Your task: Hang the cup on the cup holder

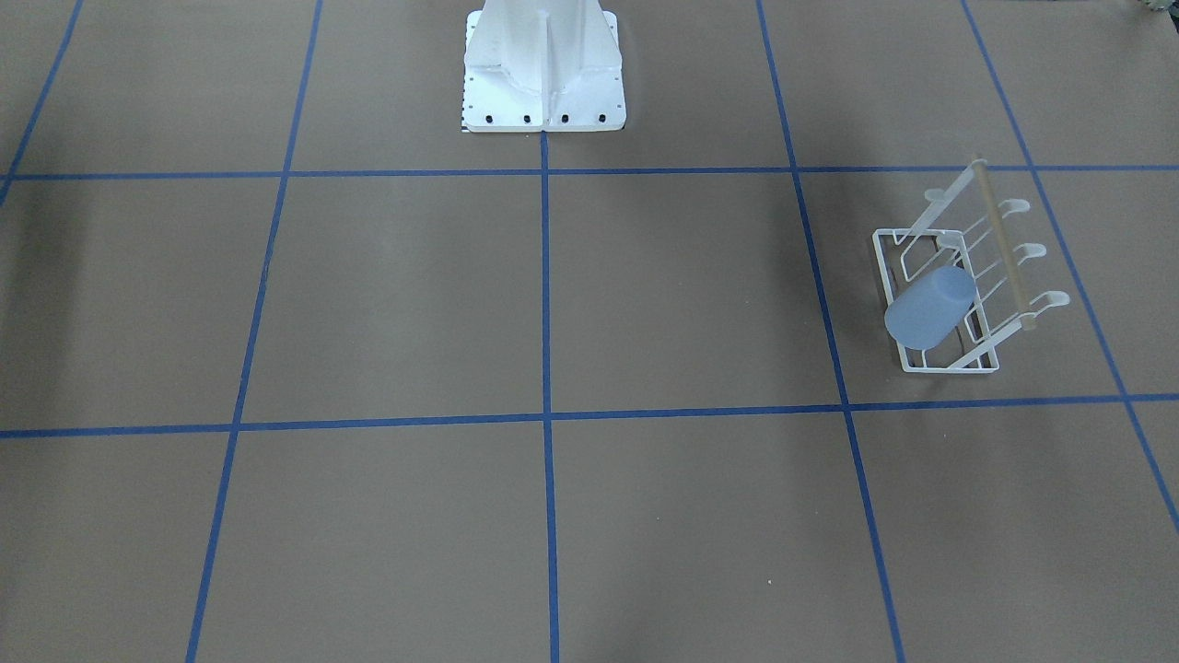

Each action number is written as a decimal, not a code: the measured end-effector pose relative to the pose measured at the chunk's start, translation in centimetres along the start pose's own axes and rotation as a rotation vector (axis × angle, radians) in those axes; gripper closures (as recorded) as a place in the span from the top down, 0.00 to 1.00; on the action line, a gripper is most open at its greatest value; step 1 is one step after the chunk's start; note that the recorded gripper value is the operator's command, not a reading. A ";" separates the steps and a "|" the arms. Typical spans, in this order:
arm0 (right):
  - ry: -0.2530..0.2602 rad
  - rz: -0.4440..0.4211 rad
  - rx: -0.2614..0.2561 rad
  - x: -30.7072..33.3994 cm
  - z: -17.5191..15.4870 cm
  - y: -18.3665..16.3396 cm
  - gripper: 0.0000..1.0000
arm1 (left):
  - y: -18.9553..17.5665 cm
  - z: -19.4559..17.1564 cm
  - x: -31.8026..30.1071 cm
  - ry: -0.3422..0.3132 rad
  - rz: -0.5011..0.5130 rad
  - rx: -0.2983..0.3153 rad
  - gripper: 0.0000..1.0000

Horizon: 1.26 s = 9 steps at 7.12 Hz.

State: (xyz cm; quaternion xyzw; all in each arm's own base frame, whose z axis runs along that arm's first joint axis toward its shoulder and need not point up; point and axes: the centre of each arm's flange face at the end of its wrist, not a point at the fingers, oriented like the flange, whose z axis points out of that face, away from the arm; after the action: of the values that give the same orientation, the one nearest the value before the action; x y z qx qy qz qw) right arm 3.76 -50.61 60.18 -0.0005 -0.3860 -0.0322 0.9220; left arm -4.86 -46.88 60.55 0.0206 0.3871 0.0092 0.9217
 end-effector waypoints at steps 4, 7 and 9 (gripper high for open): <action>0.011 -0.006 0.011 0.1 0.4 0.2 1.00 | 0.0 0.4 -0.3 -0.004 -0.001 -0.007 0.98; 0.032 -0.017 0.017 0.4 0.6 0.4 1.00 | 0.1 1.2 -1.2 -0.006 -0.004 -0.018 0.98; 0.046 -0.017 0.018 0.5 0.6 0.4 1.00 | 0.1 1.2 -1.4 -0.006 0.009 -0.017 0.98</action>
State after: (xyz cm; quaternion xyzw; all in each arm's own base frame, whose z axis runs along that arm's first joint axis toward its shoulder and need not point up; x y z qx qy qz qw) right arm 3.72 -50.22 60.99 0.0116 -0.3647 -0.0364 0.9303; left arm -4.99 -46.90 62.36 0.0143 0.3840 0.0166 0.9231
